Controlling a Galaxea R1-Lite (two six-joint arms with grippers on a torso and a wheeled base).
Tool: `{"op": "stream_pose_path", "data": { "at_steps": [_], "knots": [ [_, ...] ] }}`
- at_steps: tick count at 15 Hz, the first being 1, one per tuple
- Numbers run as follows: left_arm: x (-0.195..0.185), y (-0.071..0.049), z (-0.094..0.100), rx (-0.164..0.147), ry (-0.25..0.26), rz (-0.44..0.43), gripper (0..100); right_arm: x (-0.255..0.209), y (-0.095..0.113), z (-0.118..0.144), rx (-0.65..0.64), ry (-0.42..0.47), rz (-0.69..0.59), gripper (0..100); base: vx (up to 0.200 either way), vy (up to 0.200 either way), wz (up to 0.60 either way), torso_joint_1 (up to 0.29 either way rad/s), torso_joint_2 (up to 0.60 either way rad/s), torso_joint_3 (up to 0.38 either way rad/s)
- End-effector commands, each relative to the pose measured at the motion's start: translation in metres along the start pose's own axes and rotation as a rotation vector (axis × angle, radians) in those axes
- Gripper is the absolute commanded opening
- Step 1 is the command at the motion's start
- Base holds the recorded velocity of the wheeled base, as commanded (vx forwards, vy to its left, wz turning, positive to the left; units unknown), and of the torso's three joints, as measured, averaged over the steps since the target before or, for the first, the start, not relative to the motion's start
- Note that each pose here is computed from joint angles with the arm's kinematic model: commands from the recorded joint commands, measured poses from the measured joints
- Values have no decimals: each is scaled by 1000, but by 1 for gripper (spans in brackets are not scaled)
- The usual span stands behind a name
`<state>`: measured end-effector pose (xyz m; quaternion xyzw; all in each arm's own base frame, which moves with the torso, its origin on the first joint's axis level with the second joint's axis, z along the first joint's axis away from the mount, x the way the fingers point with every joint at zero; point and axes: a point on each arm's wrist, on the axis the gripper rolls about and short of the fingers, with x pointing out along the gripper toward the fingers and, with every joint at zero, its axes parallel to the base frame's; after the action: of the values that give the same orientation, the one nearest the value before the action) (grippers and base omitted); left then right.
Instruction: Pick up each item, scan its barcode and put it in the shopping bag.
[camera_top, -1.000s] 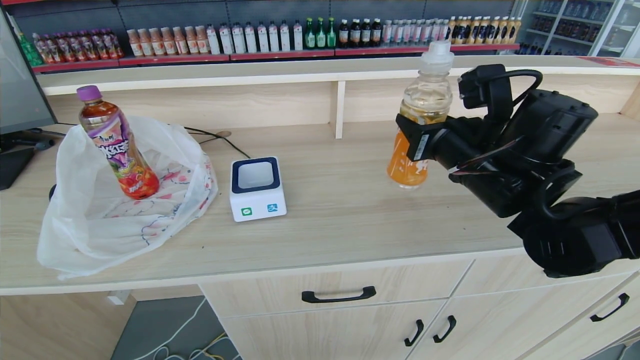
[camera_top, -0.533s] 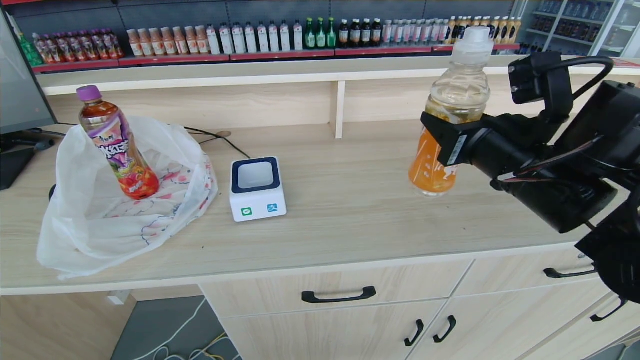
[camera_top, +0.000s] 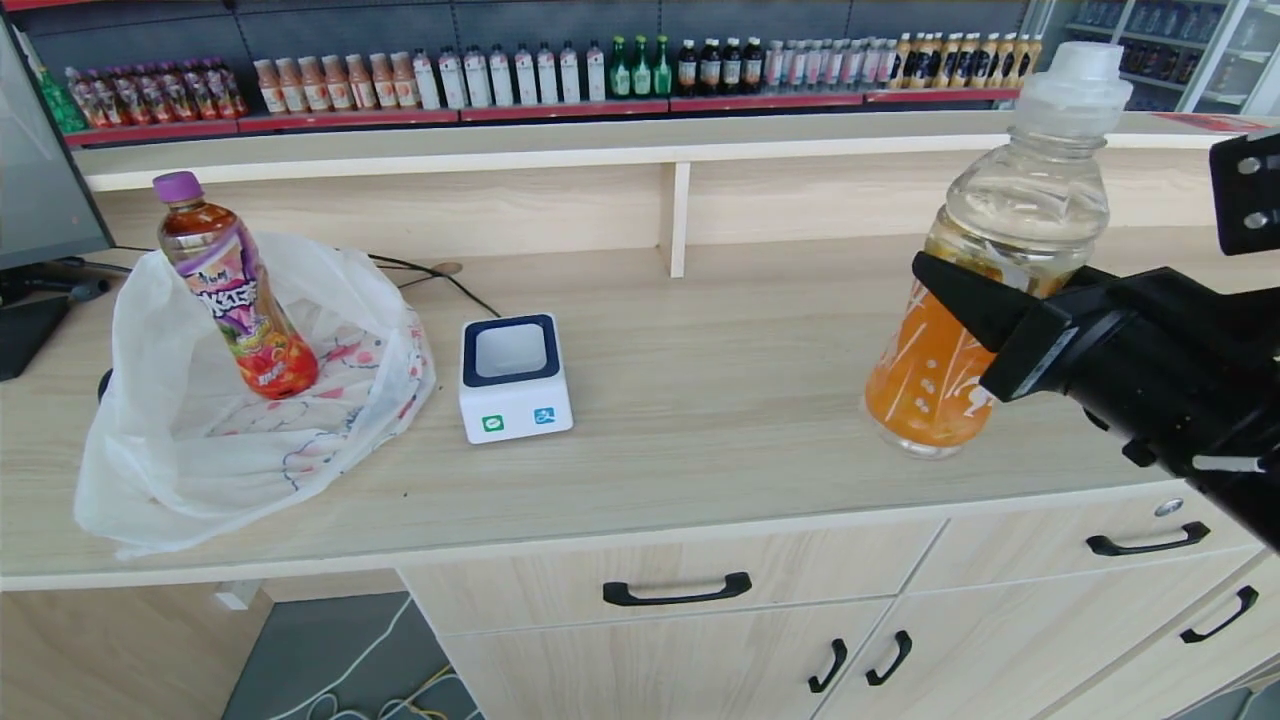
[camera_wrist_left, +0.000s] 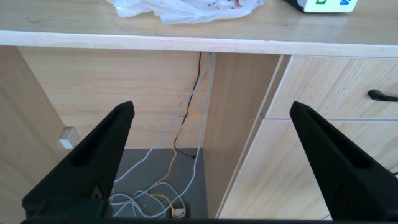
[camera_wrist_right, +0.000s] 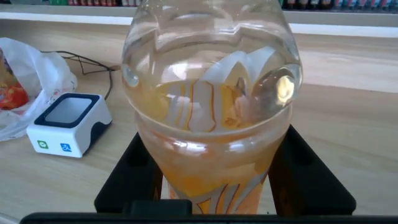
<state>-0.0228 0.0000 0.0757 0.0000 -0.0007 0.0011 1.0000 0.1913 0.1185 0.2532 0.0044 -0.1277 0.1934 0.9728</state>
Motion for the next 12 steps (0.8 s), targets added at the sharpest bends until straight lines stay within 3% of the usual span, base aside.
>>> {"op": "stream_pose_path", "data": {
  "at_steps": [1, 7, 12],
  "knots": [
    [0, 0, 0, 0, -2, 1, 100, -19, 9, -3, 49, 17, 55, 0, 0, 0, 0, 0, 0, 0],
    [0, 0, 0, 0, -2, 1, 100, -45, 37, -19, 106, 36, 205, 0, 0, 0, 0, 0, 0, 0],
    [0, 0, 0, 0, -2, -1, 100, -46, 57, -25, -45, 44, 282, 0, 0, 0, 0, 0, 0, 0]
  ]
}}
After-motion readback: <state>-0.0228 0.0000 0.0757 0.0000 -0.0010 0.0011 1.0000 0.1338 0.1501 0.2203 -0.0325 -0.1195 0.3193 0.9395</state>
